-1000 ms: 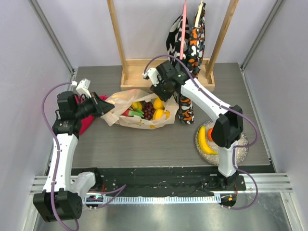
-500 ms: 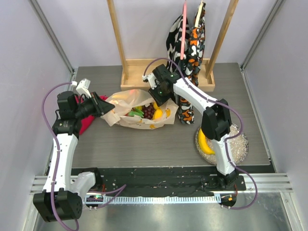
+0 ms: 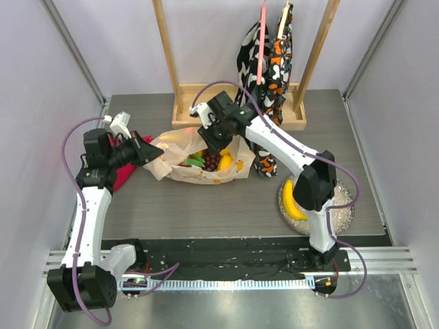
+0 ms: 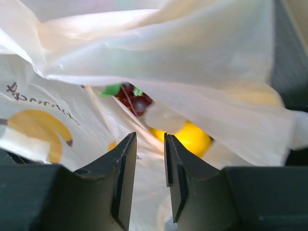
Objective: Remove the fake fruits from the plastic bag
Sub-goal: Adjust the plastic bag at the center of the board, then take out the fake fruit from the plastic bag.
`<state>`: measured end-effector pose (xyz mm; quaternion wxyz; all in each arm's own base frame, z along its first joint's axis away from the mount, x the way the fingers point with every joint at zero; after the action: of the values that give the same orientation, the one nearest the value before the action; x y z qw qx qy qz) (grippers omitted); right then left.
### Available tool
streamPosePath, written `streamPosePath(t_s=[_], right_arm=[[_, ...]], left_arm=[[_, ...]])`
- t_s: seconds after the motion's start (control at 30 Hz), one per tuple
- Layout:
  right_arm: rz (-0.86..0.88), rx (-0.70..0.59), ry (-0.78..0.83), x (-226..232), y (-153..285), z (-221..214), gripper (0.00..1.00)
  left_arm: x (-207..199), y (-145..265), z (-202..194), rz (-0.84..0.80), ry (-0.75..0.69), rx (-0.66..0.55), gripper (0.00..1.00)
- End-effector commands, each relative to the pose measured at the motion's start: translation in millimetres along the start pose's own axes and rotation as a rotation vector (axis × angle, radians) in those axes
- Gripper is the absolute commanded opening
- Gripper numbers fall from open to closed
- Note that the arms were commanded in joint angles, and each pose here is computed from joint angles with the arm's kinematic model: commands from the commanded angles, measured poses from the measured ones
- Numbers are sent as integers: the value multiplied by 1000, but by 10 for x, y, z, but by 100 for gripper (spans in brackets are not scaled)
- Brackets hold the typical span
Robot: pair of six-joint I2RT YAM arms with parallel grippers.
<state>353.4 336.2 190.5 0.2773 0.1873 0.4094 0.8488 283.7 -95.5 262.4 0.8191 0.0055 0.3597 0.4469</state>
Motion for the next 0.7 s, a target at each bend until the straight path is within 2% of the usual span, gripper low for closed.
streamPosePath(t_s=[0.0,0.07,0.13,0.2,0.3,0.6,0.63,0.67], right_arm=[[-19,48,-50,-50,-335,-104,36],[-91,58,-72,-192,-456,-92,36],[-140,68,-94,-291,-448,-93,47],[-175,79,-102,-346,-389,-135,63],[-204,175,-136,-354,-393,-504,75],[-201,289,-175,-276,-362,-983,89],[-188,295,-173,-247,-383,-1006,89],[-187,301,-175,-244,-399,-1028,84]], left_arm=[[-132,34,225,-39,-63,-52,0],[-137,39,235,-38,-67,-53,0],[-142,52,245,-35,-74,-56,0],[-137,54,231,-34,-71,-51,0],[-110,47,194,-27,-64,-45,0],[-87,26,176,-27,-57,-40,0],[-84,23,180,-26,-59,-43,0],[-86,23,178,-26,-60,-44,0]])
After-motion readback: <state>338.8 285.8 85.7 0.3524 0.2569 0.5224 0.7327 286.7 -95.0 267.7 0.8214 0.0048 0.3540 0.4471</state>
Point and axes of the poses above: each gripper's point midway between its finger pads, its own y axis back along the fingers, its own x axis along the line the jaws close on, z = x × y, the point moved 1 cm from there along y, back along the fingers, and after that the axes turned 4 degrees about -y, right-handed, at the moved point
